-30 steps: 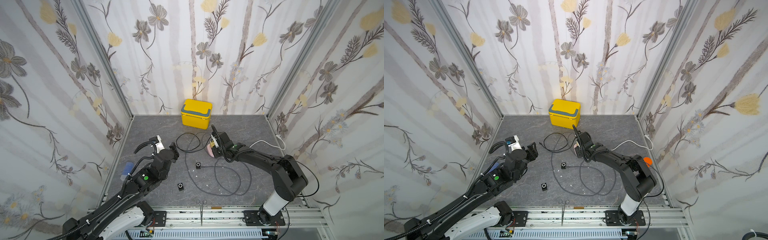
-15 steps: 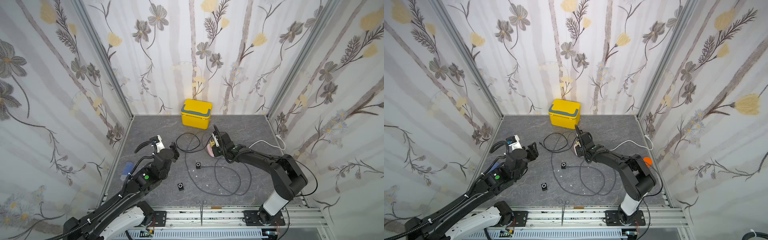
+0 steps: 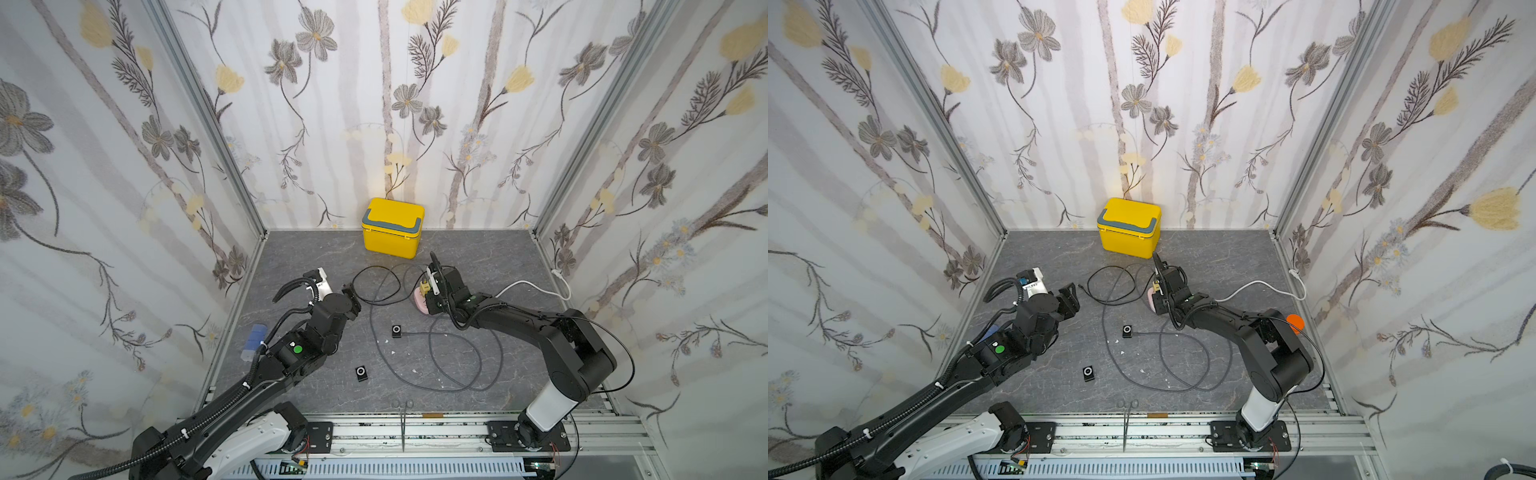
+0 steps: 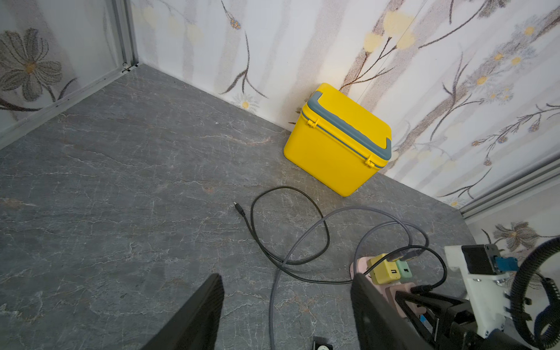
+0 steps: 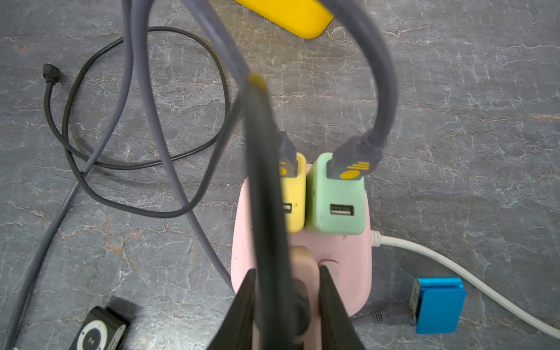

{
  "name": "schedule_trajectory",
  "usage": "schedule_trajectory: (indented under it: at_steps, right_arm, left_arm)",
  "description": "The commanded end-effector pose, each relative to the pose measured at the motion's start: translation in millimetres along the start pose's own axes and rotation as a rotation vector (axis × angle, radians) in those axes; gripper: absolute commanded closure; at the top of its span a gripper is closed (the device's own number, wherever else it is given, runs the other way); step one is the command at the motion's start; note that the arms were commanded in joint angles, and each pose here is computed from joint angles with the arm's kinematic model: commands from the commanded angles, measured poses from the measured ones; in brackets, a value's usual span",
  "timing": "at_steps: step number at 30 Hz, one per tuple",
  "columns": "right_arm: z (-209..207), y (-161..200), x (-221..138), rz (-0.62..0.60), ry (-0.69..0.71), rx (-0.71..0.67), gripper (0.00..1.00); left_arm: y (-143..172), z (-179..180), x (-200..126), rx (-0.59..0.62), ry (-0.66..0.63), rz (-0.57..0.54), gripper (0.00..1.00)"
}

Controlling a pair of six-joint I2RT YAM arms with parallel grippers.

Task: Charge mp3
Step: Insert the plug into the socket.

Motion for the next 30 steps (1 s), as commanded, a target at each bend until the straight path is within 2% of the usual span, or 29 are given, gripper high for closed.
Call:
schedule_trajectory:
  at_steps: [1, 9, 23, 30]
  right_arm:
    - [0.9, -3.8, 1.4, -0.037, -0.003, 0.029, 1.0]
    - [0.8, 5.4, 1.0, -0.052, -0.017, 0.062, 1.0]
    - [2.5, 15.4, 5.8, 0.059, -0.028, 0.035, 1.0]
    - [0.8, 38.1, 17.1, 0.155, -0.002, 0.018, 1.0]
  left_arm:
    - [-6.8, -6.4, -1.0, -0.019, 0.02, -0.02, 0.3]
    - [-4.8, -7.5, -0.5, -0.035, 0.027, -0.007, 0.3]
    - [-1.3, -7.2, 0.8, -0.041, 0.025, 0.008, 0.3]
    - [-1.1, -6.5, 2.5, -0.026, 0.016, 0.006, 0.3]
Point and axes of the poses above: each gripper's point midway between its finger pads, its own x axis out along the fingers, its own z axis along the line the jaws close on, y = z × x, the point moved 3 cm from there along -x, back along the fingers, and after that the axes turned 11 degrees about -x, right-handed, at the moved point
